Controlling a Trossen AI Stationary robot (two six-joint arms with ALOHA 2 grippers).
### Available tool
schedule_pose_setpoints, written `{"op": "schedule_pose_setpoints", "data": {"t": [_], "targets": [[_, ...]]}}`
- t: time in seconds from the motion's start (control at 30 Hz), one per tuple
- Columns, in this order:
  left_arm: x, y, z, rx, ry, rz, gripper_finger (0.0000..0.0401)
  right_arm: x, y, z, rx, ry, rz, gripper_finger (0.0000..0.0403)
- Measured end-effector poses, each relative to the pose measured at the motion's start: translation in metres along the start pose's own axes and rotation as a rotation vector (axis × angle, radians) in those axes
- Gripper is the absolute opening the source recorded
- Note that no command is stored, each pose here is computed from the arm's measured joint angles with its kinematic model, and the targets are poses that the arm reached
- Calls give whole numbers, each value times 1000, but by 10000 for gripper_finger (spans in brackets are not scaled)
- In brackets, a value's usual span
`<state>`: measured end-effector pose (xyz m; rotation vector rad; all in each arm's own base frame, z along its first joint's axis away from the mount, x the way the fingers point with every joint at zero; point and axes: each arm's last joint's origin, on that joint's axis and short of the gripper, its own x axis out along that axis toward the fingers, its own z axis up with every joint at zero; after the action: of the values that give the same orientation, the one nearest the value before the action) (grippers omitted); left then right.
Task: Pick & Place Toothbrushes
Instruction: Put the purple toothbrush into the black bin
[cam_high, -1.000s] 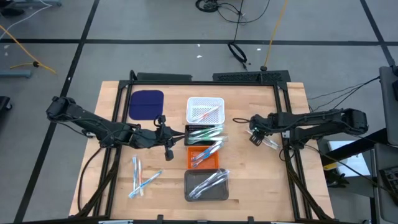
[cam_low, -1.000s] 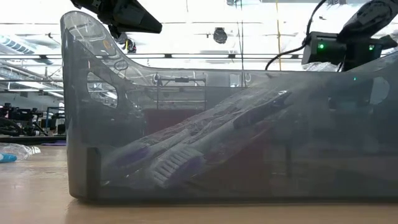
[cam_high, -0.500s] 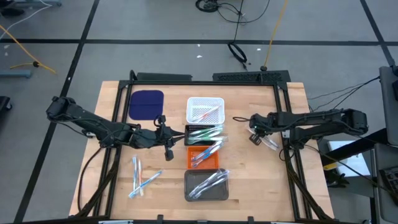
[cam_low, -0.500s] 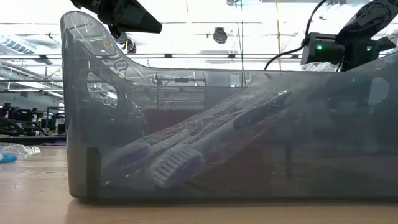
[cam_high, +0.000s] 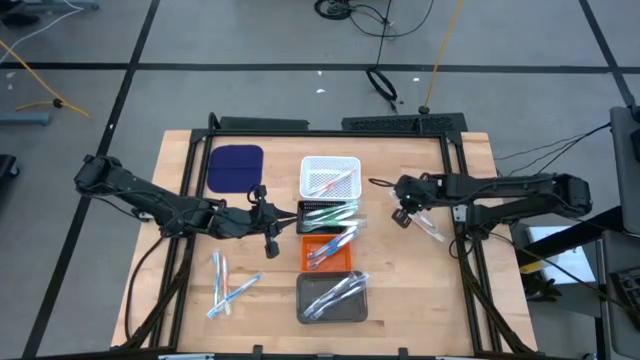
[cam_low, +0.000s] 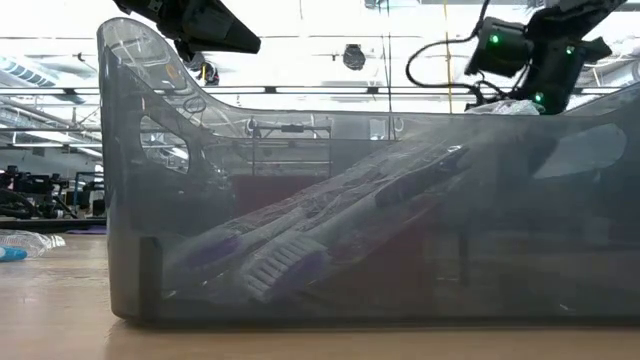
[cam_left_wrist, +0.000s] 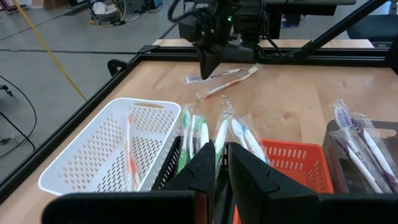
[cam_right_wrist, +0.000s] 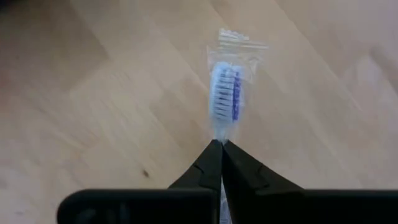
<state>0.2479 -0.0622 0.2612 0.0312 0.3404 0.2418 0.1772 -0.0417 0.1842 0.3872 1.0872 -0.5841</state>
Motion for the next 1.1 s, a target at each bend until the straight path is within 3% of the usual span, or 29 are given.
{"op": "schedule_pose_setpoints", "data": {"t": [0.13,0.3,0.63,0.83,0.97,1.1], "targets": [[0,0,0,-7,0,0,47,-8,9,10,-21,-70,48,1],[0,0,2,-23,-15,0,47,-21,30,28,-88,-241,227,0],[3,7,15,-94,-125,-1,47,-71,60,59,-238,-814,517,0],[9,9,22,-134,-201,-65,47,-95,79,69,-325,-1154,603,0],[22,6,25,-110,-270,-117,50,-95,89,74,-347,-1269,620,0],[39,3,18,-110,-285,-140,81,-87,97,78,-351,-1310,625,0]]}}
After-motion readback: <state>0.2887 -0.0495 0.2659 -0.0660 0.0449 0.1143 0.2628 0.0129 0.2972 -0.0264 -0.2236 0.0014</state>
